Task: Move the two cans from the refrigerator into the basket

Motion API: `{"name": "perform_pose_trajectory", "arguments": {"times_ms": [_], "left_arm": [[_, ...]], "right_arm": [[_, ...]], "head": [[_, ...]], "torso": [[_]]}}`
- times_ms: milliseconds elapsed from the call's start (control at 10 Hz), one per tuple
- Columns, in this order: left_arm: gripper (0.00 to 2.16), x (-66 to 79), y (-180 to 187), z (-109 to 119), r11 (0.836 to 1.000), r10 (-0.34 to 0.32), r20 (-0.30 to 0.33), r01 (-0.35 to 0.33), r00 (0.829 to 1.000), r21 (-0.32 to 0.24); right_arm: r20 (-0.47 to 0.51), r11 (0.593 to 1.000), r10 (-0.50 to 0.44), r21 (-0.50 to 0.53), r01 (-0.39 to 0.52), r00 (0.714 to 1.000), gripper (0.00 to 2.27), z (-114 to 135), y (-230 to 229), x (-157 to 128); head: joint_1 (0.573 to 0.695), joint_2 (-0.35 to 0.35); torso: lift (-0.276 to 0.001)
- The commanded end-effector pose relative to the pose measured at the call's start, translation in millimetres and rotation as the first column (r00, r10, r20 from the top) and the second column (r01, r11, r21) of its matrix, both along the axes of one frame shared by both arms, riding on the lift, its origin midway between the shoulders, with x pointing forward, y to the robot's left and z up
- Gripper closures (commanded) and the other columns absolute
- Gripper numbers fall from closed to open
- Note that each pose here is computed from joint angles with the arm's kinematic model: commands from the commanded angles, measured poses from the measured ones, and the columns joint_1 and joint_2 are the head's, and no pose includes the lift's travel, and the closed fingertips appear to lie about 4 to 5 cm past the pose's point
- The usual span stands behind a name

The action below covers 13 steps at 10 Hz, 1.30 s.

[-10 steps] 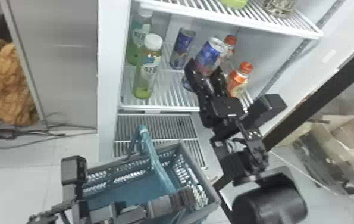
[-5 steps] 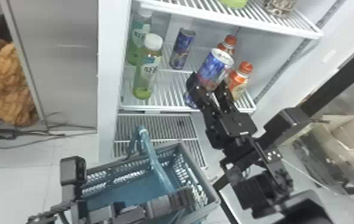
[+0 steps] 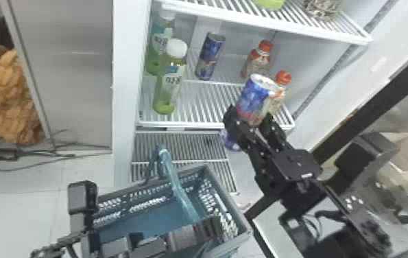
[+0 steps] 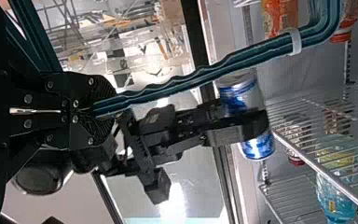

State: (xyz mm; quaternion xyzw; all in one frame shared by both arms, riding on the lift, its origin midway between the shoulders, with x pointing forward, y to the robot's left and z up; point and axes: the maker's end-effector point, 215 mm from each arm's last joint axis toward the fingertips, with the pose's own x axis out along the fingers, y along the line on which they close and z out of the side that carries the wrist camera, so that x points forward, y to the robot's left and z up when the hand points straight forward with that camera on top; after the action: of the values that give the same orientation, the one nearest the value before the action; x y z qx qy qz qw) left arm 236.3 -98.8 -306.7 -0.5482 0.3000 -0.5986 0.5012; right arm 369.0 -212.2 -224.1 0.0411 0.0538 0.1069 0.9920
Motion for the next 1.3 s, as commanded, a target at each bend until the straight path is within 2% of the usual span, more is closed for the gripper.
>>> {"name": "perform_pose_trajectory", "arguments": {"times_ms": [0, 300, 800, 1200], "left_arm": [[1.18, 0.8, 0.6, 0.6, 1.0, 0.002, 0.002, -0.002, 1.0, 0.0], [1.18, 0.9, 1.1, -1.0, 1.0, 0.007, -0.004, -0.007, 1.0, -0.001], [1.18, 0.8, 1.1, -0.5, 1.0, 0.008, -0.003, -0.008, 1.0, -0.001], [1.18, 1.6, 1.1, 0.1, 1.0, 0.008, 0.0, -0.008, 1.0, -0.001]], "right_arm": [[-0.072, 1.0, 0.01, -0.013, -0.011, 0.997, 0.98, -10.0, 4.5, -15.4], [-0.214, 0.999, -0.002, -0.042, -0.007, 0.977, 0.98, -38.8, 0.2, -38.7], [-0.399, 0.998, 0.037, -0.028, -0.052, 0.916, 0.98, -91.6, 9.8, -61.9], [-0.524, 0.996, 0.082, 0.002, -0.094, 0.848, 0.97, -142.1, 14.7, -71.5]], "head": [[0.695, -0.35], [0.695, -0.35], [0.695, -0.35], [0.695, -0.35]], "torso": [[-0.276], [-0.276], [-0.276], [-0.276]]}}
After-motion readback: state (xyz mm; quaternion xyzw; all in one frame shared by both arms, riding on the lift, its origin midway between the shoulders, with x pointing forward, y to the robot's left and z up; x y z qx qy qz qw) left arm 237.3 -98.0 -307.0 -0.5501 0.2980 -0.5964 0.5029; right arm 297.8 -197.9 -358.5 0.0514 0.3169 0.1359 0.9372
